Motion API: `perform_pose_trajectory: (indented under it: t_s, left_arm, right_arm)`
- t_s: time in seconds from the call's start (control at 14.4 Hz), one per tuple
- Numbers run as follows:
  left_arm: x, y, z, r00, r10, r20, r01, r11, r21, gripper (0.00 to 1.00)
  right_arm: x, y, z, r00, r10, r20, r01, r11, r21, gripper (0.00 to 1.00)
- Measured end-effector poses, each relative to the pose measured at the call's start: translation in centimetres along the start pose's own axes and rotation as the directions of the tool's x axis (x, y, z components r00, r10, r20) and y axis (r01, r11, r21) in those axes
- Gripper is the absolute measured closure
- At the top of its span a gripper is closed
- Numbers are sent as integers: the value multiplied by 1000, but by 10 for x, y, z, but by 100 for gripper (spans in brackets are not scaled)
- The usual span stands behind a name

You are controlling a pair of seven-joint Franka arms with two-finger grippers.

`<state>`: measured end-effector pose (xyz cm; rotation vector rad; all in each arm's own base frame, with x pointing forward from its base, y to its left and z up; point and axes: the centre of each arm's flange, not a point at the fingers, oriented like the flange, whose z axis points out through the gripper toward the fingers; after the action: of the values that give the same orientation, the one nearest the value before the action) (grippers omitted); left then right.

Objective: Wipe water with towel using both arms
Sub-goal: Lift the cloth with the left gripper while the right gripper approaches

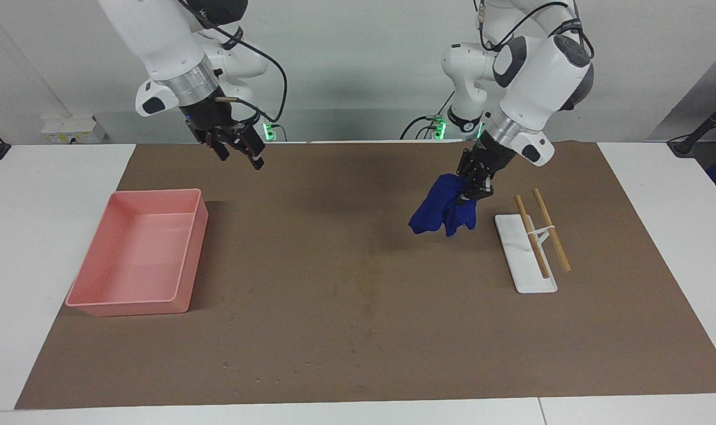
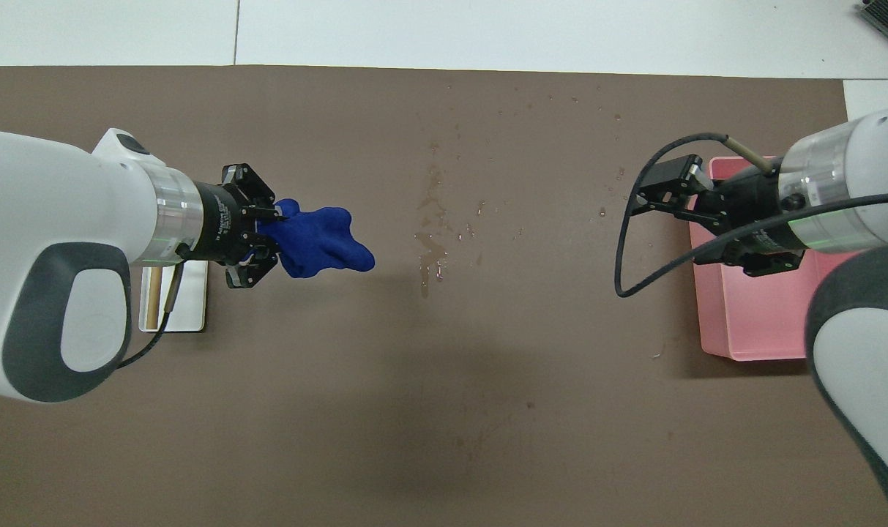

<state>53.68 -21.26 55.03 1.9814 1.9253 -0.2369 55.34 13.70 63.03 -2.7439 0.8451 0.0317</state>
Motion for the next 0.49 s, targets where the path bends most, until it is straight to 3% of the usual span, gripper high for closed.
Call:
perform_pose_trajectory:
  t_s: [0.21, 0.35, 0.49]
  left_arm:
    - [-49, -2, -15, 991, -110, 79, 116, 990, -78, 79]
    - [-76, -5, -26, 978, -171, 123, 185, 977, -111, 79]
    - [-93, -9, -37, 962, -225, 156, 245, 962, -123, 79]
  right_arm:
    - [-18, -38, 11, 971, 231, 54, -236, 967, 101, 1]
    - [-27, -57, 20, 912, 397, 107, -408, 904, 125, 1]
    - [-35, -75, 25, 860, 488, 152, -506, 854, 121, 2]
